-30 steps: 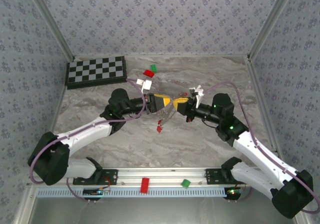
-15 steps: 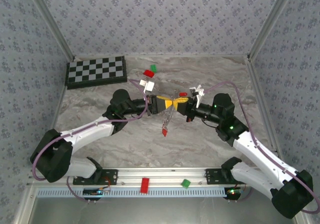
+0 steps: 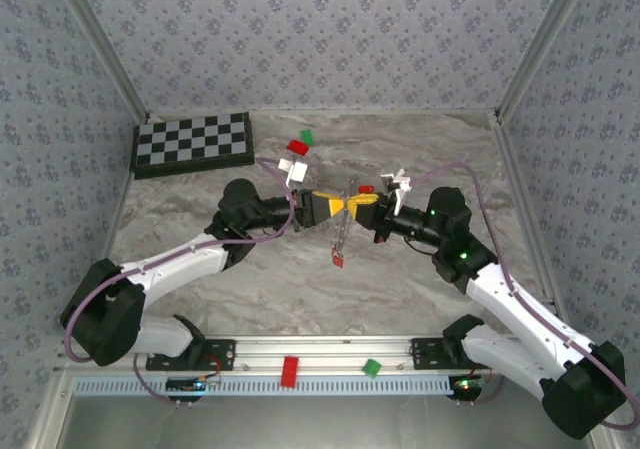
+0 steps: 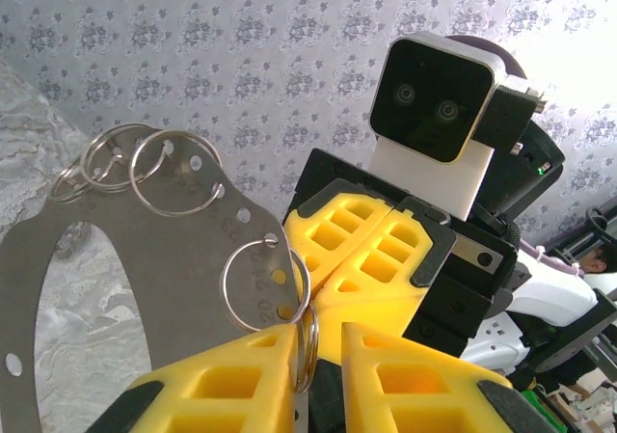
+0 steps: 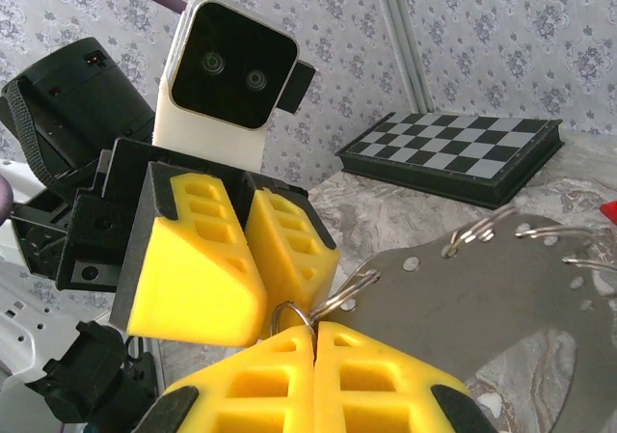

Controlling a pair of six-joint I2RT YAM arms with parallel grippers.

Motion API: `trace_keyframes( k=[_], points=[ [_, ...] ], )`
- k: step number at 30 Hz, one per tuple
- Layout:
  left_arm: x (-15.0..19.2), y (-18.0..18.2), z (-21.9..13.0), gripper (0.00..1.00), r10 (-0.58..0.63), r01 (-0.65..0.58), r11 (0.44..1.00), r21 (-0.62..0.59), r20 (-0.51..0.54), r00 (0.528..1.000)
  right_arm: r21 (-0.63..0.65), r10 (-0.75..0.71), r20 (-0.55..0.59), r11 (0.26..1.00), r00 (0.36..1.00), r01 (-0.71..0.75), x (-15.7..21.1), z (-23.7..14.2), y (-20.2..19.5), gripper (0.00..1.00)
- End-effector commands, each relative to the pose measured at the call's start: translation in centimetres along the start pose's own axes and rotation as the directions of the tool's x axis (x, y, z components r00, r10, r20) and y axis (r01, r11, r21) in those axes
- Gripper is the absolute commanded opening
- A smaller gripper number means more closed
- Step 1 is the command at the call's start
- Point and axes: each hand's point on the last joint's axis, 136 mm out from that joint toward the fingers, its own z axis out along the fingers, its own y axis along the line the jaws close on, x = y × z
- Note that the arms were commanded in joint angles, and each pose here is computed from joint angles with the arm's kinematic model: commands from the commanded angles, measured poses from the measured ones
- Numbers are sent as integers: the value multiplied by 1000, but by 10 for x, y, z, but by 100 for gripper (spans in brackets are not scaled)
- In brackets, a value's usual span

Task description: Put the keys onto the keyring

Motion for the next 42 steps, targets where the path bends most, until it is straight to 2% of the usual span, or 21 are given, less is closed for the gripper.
trace_keyframes(
  k=[1, 4, 8, 22, 29, 30, 35, 38, 42],
  points=[
    [-8, -31, -2, 15, 75, -76, 993, 94, 19, 997, -2, 1, 20, 1000, 1000, -1, -2, -1, -1, 0],
    [-7, -29, -1, 13, 70, -72, 993, 94, 16, 997, -3, 1, 20, 1000, 1000, -1, -2, -1, -1, 0],
    [-7, -27, 0, 0, 65, -66, 994, 87, 16, 998, -5, 0, 21, 1000, 1000, 0, -3, -1, -1, 0],
    [2, 5, -3, 0, 112, -113, 991, -75, -15, 994, 5, -8, 32, 1000, 999, 7, -6, -7, 2, 1],
    [3, 4, -5, 0, 138, -139, 987, -79, -18, 990, 56, 15, 46, 998, 999, -17, -5, -13, -5, 36],
    [2, 3, -5, 0, 140, -141, 987, -78, -18, 990, 63, 16, 50, 998, 999, -19, -5, -14, -6, 37],
    [2, -3, -6, 0, 153, -154, 986, -64, -18, 988, 67, 25, 37, 997, 999, -28, -2, -14, -8, 36],
    [1, -4, -6, 0, 154, -155, 986, -59, -18, 988, 65, 28, 25, 997, 999, -30, 2, -12, -9, 30],
    [1, -7, -6, 0, 154, -155, 987, -49, -18, 988, 47, 30, 7, 998, 1000, -31, 5, -9, -8, 29]
  ],
)
